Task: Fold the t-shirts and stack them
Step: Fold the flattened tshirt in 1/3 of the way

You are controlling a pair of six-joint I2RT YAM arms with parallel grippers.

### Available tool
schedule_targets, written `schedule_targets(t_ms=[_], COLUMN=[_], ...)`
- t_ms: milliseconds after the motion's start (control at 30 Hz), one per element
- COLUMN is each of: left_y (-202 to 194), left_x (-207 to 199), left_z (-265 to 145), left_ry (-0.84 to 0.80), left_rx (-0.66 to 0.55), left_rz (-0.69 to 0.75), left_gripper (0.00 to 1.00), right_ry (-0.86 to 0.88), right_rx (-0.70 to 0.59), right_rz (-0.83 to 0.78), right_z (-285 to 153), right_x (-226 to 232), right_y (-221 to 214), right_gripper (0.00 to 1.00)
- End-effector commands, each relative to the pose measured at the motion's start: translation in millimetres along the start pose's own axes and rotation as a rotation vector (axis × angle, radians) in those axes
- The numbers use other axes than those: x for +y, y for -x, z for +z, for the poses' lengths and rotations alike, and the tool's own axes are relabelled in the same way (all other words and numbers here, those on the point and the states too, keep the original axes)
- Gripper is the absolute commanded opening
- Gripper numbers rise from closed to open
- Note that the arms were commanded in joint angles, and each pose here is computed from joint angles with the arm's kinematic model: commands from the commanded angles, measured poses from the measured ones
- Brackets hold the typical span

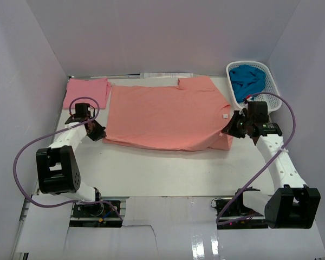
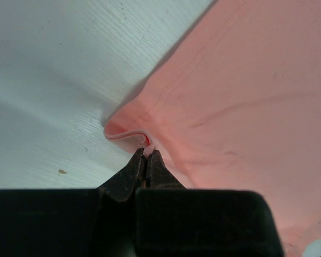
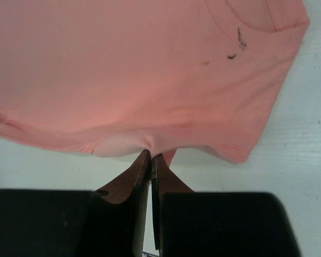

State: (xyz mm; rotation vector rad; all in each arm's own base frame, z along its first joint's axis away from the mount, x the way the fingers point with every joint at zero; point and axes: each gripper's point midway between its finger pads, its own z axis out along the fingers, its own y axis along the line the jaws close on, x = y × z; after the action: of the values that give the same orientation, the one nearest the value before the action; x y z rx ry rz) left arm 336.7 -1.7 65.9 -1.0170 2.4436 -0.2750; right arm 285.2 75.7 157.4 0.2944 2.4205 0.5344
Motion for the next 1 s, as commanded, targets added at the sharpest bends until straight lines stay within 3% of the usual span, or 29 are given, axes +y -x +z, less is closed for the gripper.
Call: schedule_targets(t_ms=[0,533,967], left_y=[19.7,50.5,56.1], left_x=[-15.7,-35.6,-41.8], left_z=[-5.8,-14.2,-2.5], left_ry=[-0.042,-0.061,-0.053], left_rx=[-0.052,-0.119,-0.101], left_rz=[-0.020,-0.023,-0.032], left_gripper=[0.00,0.00,0.00], right_ry=[0.041,0.087,0.111], right_rx=[-0.086,-0.097,-0.079], right_rz=[-0.057,-0.061,-0.069], right_z=[-0.8,23.6,44.3], right_x=[16.9,35.5,42.1], right_y=[37.8,84.2,103.3], right_gripper=[0.08,0.08,0.08])
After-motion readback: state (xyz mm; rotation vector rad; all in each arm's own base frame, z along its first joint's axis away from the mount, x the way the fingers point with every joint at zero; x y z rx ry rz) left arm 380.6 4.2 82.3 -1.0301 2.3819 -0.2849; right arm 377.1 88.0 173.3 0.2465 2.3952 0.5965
